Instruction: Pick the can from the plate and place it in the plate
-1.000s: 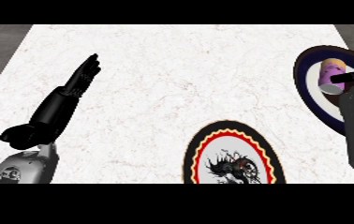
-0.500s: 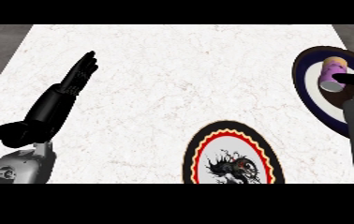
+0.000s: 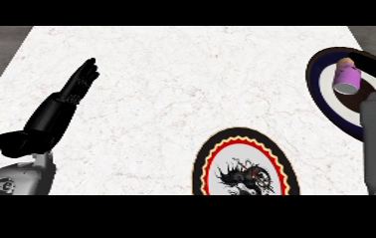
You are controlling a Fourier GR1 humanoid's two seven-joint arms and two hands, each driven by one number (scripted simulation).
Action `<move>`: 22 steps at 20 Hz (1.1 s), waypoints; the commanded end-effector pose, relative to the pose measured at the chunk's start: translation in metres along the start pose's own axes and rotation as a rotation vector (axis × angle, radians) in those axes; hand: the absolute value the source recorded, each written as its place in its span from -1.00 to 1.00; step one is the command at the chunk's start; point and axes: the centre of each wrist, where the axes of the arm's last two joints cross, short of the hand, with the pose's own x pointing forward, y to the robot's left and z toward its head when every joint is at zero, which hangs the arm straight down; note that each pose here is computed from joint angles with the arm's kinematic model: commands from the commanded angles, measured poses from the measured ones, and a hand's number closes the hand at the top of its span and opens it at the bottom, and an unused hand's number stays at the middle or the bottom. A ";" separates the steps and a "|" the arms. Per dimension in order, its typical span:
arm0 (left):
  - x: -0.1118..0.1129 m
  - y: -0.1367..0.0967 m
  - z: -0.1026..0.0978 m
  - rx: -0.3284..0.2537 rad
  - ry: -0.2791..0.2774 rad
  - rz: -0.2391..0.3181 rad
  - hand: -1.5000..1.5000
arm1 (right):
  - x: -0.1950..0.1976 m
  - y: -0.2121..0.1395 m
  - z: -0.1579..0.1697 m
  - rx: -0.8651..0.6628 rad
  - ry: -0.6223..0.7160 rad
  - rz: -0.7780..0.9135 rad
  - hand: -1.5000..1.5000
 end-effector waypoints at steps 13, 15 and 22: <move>-0.001 -0.003 0.009 -0.009 -0.015 0.008 0.00 | -0.056 -0.149 0.052 0.024 -0.028 -0.397 -1.00; 0.001 0.004 0.004 -0.010 -0.005 0.006 0.00 | -0.068 -0.172 0.065 0.032 -0.023 -0.398 -1.00; 0.004 -0.018 -0.003 -0.008 -0.015 -0.008 0.00 | -0.087 -0.194 0.076 0.056 -0.047 -0.356 -1.00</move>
